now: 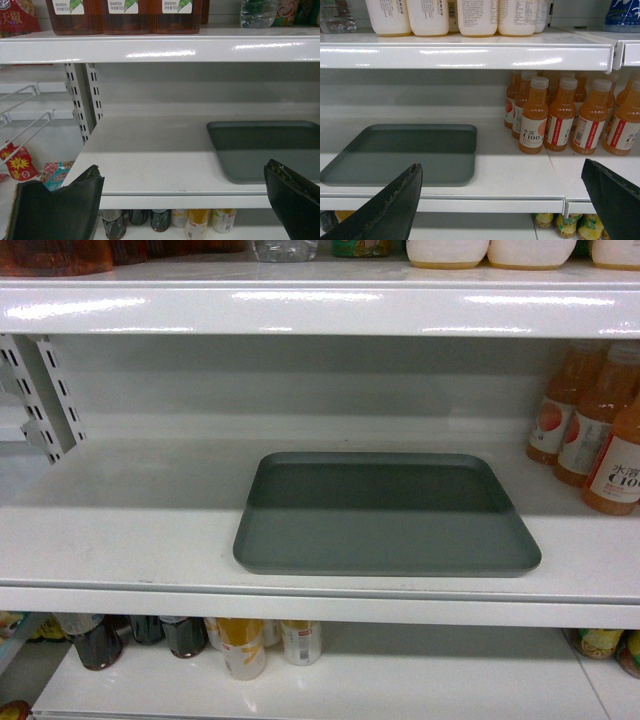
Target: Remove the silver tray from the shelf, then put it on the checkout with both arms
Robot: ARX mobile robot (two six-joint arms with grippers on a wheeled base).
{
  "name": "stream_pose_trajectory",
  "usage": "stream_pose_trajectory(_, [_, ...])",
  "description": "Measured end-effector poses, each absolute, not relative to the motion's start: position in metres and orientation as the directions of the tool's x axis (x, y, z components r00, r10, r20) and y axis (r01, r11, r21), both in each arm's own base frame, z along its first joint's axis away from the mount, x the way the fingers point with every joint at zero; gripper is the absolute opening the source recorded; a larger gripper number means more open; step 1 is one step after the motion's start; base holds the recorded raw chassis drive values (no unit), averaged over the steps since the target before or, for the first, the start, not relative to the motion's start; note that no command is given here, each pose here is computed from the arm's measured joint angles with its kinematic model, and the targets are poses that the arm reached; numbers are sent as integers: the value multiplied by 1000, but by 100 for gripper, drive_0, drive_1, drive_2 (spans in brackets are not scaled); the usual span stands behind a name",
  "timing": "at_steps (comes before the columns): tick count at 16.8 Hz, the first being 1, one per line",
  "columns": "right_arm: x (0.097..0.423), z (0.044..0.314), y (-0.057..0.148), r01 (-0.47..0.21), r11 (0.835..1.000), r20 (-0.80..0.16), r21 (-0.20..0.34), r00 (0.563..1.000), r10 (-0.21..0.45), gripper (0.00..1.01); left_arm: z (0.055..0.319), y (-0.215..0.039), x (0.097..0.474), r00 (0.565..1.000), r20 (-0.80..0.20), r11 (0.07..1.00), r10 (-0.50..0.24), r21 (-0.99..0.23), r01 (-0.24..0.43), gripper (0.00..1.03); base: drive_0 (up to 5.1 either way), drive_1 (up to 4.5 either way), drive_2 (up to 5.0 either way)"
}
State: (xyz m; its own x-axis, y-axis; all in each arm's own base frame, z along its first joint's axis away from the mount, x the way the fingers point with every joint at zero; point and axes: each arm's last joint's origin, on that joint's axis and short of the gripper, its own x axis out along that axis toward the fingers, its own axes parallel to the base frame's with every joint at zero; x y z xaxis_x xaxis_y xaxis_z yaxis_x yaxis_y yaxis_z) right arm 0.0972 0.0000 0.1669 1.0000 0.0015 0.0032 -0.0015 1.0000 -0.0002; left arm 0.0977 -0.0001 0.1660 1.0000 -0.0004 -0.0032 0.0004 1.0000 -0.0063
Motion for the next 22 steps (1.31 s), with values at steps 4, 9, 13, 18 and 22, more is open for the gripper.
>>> stream_pose_trajectory(4, [97,167,0,-2,1000,3,0,1000,2,98,166,0,98,1000,-3,1000,0,-6,0,98,0,0,0])
stream_pose_trajectory(9, [97,167,0,-2,1000,3,0,1000,2,98,166,0,98,1000,-3,1000,0,-6,0,98,0,0,0])
stream_pose_trajectory(13, [97,167,0,-2,1000,3,0,1000,2,98,166,0,98,1000,-3,1000,-1,-6,1,98,0,0,0])
stream_pose_trajectory(18, [97,167,0,-2,1000,3,0,1000,2,98,166,0,98,1000,-3,1000,0,-6,0,98,0,0,0])
stream_pose_trajectory(22, [97,167,0,-2,1000,3,0,1000,2,98,166,0,98,1000,-3,1000,0,-6,0,98,0,0,0])
